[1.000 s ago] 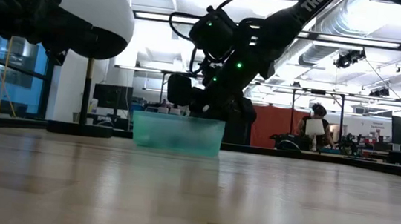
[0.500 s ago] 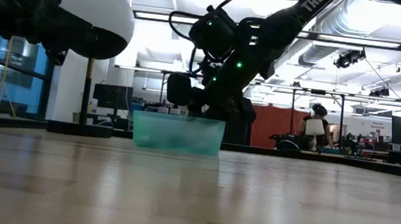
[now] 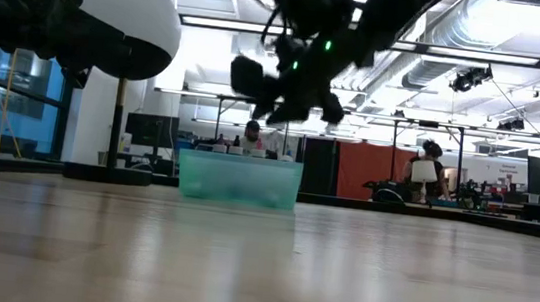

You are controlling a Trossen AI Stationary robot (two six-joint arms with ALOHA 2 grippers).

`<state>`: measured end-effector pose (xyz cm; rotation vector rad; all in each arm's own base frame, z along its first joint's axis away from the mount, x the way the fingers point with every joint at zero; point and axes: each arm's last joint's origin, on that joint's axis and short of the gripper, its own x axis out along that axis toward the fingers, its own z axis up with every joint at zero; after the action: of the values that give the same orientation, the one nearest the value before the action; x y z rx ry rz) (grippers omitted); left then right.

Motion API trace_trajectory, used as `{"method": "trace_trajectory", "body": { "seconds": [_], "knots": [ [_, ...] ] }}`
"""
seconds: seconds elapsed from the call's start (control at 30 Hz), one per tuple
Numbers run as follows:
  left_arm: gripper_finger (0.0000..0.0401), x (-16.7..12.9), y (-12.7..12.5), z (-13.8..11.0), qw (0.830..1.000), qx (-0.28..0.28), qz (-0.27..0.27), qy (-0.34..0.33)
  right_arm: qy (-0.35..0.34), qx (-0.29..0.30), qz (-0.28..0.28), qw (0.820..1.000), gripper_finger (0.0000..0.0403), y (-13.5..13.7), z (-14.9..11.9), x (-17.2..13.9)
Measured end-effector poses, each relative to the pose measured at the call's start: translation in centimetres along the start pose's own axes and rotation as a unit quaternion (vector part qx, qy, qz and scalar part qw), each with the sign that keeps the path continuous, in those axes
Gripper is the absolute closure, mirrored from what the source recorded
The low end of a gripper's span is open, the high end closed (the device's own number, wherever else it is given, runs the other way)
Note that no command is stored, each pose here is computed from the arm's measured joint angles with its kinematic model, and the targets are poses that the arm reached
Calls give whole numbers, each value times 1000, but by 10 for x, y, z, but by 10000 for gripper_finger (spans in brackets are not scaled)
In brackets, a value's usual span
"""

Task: Pick & Place food coloring
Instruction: Return to Home Position

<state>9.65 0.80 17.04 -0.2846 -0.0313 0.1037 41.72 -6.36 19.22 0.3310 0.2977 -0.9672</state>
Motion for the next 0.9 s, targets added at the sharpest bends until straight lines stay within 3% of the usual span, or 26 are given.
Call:
{"method": "trace_trajectory", "body": {
  "seconds": [0.17, 0.33, 0.5, 0.73, 0.9],
  "knots": [
    [272, 0, 0, 0, 1000, 0, 0, 0, 10, -27, 88, 996, 300, 0, 35, -25],
    [272, 0, 0, 0, 1000, 0, 0, 0, 42, -80, 197, 976, 346, -7, 65, -57],
    [272, 0, 0, 0, 1000, 0, 0, 0, 65, -99, 240, 963, 397, -28, 81, -88],
    [272, 0, 0, 0, 1000, 0, 0, 0, 15, -20, 283, 959, 401, -83, 75, -135],
    [272, 0, 0, 0, 1000, 0, 0, 0, -50, 63, 324, 943, 402, -132, 52, -165]
  ]
}}
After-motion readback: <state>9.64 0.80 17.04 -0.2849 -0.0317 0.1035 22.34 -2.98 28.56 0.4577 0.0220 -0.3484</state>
